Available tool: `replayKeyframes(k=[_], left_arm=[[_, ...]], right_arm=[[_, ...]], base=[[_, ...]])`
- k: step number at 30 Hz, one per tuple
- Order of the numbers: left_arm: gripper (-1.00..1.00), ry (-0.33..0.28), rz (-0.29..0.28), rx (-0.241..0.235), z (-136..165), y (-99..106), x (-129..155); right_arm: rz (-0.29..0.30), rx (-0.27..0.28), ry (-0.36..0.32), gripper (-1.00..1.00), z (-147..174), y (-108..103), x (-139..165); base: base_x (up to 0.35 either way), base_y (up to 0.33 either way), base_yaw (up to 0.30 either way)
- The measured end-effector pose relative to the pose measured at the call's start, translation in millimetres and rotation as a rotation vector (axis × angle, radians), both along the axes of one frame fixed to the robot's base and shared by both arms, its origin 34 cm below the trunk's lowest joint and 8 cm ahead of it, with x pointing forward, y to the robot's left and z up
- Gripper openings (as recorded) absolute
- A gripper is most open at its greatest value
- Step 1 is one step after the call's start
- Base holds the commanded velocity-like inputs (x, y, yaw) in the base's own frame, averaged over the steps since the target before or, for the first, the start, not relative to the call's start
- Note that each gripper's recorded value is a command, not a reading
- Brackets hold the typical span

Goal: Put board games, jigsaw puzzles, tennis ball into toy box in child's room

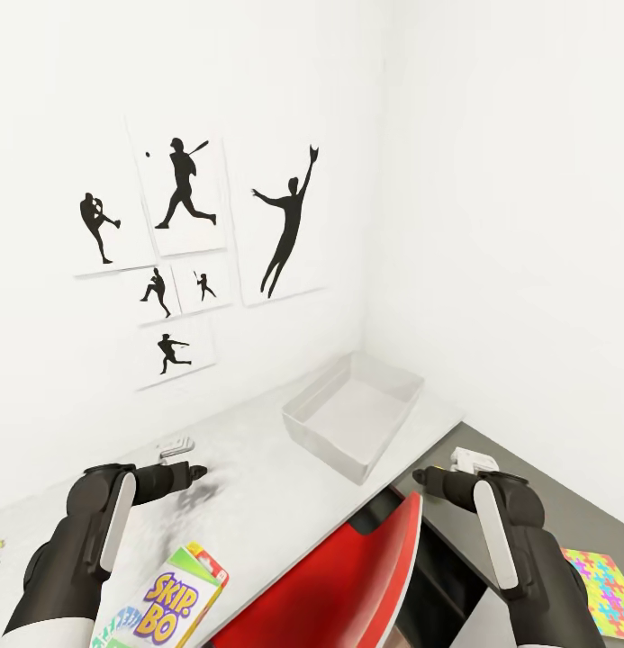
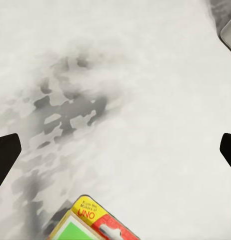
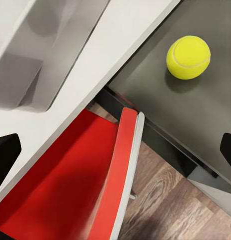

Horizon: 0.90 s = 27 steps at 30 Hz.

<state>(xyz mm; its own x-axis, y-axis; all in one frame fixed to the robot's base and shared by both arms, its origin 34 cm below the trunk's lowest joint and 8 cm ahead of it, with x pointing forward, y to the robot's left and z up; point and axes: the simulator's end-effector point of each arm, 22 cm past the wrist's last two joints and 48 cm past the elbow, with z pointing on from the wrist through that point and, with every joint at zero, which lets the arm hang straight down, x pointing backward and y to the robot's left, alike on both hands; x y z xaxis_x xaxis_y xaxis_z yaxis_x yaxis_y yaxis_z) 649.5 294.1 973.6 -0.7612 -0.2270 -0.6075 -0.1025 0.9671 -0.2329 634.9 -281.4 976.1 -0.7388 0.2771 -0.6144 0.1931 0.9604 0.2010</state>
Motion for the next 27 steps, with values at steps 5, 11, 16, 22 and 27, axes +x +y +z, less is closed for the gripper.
replayKeyframes(k=[5, 11, 16, 22, 27], left_arm=[[1.0, -0.001, 0.0, 0.0, 0.3, 0.1, 0.2], [1.0, -0.001, 0.0, -0.001, 0.5, -0.2, 0.3], [1.0, -0.001, -0.001, -0.001, 0.5, -0.2, 0.0], [1.0, -0.001, -0.001, -0.001, 0.3, -0.2, 0.2], [1.0, -0.001, 0.0, 0.0, 0.5, 0.0, 0.2]], right_arm=[[0.0, 0.0, -0.001, 1.0, 0.3, 0.0, 0.1], [0.001, -0.001, -0.003, 1.0, 1.4, 0.1, 0.4], [0.001, 0.0, -0.02, 1.0, 8.0, 1.5, 2.5], [0.023, 0.018, -0.044, 1.0, 17.6, 21.1, 7.1], [0.03, 0.017, -0.045, 1.0, 18.4, 26.9, 7.4]], base=[[0.0, 0.0, 0.0], [0.029, -0.01, 0.0], [0.145, -0.107, 0.0], [0.075, -0.063, 0.0], [0.068, -0.076, 0.0]])
